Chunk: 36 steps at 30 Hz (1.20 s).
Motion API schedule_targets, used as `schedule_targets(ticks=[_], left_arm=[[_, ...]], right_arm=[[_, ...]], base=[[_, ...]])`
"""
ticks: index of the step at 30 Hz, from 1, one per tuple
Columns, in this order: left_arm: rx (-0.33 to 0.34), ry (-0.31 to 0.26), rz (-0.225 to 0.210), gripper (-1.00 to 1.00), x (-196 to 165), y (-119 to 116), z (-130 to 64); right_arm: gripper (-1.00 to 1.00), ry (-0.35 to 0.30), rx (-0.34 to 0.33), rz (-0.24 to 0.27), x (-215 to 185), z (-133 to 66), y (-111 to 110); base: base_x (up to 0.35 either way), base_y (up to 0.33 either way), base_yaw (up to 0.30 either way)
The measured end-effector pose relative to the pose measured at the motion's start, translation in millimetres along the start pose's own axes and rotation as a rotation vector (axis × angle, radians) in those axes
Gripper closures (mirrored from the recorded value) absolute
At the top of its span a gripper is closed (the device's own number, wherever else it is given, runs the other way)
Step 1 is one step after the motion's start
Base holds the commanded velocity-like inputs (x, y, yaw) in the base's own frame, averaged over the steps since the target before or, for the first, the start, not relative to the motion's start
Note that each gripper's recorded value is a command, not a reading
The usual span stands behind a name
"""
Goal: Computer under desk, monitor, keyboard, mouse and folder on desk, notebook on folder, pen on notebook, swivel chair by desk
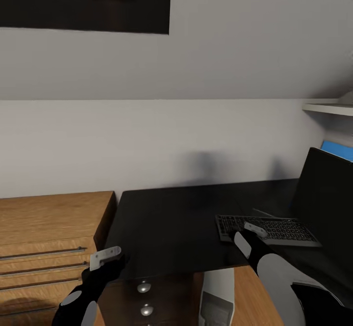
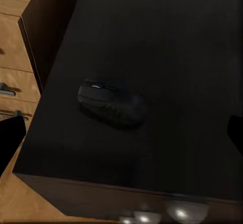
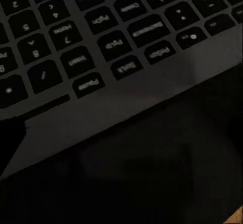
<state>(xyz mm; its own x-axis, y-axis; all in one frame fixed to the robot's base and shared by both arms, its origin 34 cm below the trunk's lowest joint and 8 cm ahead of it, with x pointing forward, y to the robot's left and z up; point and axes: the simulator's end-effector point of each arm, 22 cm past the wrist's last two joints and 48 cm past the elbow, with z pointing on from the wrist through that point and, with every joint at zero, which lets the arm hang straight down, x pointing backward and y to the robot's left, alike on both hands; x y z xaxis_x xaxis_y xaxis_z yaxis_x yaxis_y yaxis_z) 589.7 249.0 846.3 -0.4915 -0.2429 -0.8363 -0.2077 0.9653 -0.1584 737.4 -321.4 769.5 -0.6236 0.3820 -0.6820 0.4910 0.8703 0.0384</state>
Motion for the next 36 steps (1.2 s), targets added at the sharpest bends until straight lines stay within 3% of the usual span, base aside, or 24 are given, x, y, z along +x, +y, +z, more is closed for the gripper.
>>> schedule_targets(ticks=[18,26,36], left_arm=[[-0.001,0.0,0.0,-1.0,-15.0,-2.6,-10.1],[-0.001,0.0,0.0,-1.0,-24.4,-4.2,-16.7],[0.0,0.002,0.003,-1.0,-32.4,-6.8,-23.1]], right_arm=[[-1.0,-0.005,-0.001,0.0,-12.9,-13.9,1.1],[-1.0,-0.057,-0.01,0.008,-28.9,-26.0,11.0],[-1.0,-0.117,-0.007,-0.029,-45.6,-37.9,16.6]], base=[[-0.013,-0.009,0.0],[0.0,0.0,0.0],[0.0,0.0,0.0]])
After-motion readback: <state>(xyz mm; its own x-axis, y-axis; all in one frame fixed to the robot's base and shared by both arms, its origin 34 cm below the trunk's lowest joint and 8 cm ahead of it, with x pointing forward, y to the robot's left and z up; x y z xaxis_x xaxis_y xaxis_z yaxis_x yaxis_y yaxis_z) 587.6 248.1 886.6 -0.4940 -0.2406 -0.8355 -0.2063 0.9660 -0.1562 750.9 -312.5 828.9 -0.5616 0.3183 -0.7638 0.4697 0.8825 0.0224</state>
